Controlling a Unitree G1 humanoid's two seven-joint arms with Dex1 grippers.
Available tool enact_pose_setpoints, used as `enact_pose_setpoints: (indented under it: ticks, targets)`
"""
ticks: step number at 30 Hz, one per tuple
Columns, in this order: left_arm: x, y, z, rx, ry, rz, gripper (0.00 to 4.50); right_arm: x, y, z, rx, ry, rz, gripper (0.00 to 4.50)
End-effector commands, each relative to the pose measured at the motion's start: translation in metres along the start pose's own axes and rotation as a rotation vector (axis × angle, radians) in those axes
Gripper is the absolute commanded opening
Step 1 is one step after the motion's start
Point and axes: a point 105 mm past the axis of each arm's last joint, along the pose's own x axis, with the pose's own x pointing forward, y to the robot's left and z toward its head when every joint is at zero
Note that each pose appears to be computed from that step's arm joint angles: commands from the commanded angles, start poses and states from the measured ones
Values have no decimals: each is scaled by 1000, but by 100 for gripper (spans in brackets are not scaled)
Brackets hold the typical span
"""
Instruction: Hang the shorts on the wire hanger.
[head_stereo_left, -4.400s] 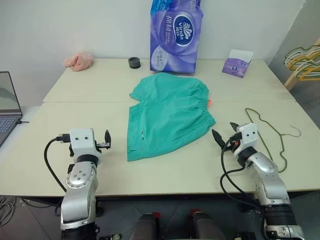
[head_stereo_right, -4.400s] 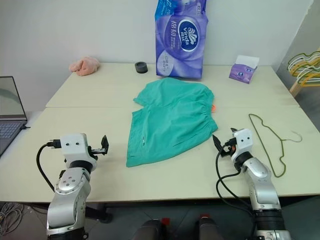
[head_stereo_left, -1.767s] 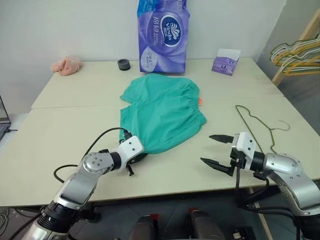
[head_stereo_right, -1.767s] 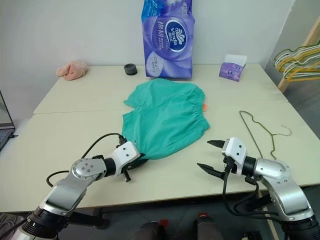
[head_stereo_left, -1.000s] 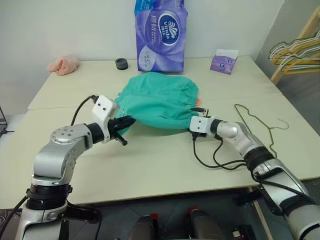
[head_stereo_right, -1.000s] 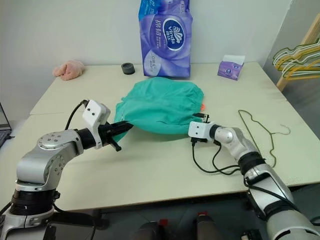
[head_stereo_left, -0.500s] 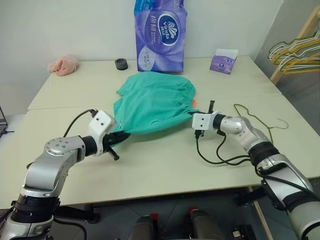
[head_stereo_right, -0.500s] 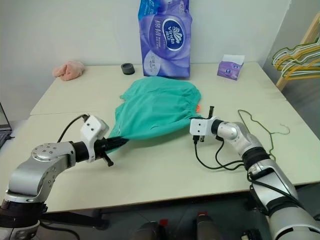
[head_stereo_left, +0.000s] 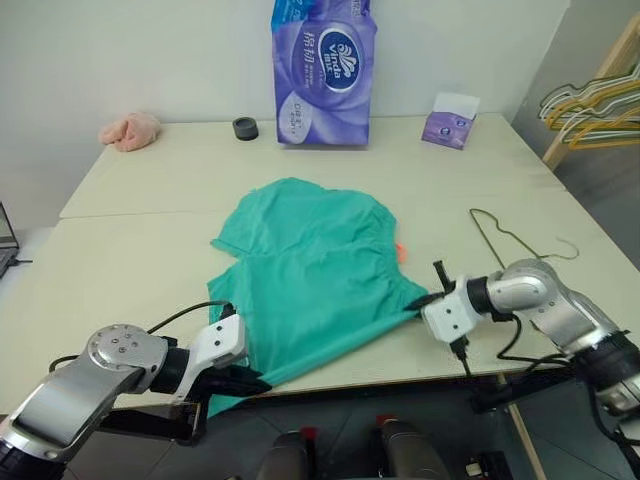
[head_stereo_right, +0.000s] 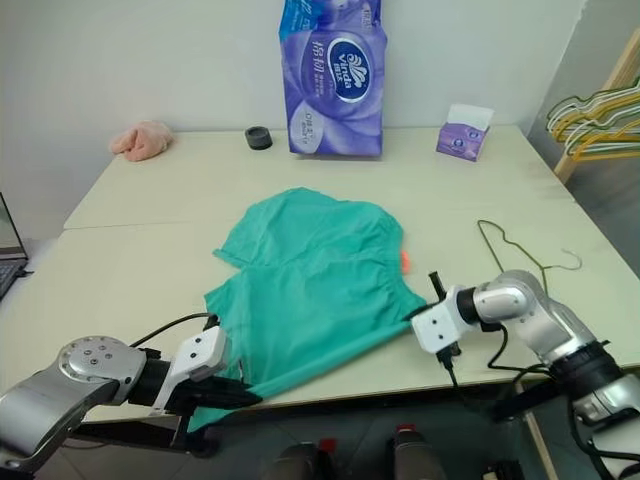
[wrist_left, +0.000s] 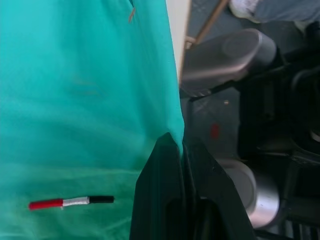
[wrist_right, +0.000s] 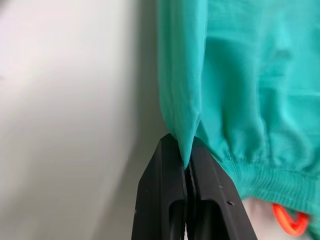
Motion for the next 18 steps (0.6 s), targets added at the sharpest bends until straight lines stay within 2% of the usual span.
enact_pose_setpoints:
  ticks: [1,10,15,17,18]
  targets:
    - [-3,-10,-9,-4,61,-60,0,-19,3,-3,60,54,34,3]
    - [2,-30,-10,-52,53,-169,0,-26,20,10,78,17,141,3]
    - [3,-37,-11,-75,59,-201,0,-20,21,14,103,-3,141,3]
    - [3,-35,-10,-79,52,-196,44,-18,20,15,118,0,138,0]
    - [3,-35,-9,-82,52,-197,67,-18,20,16,121,-3,141,44]
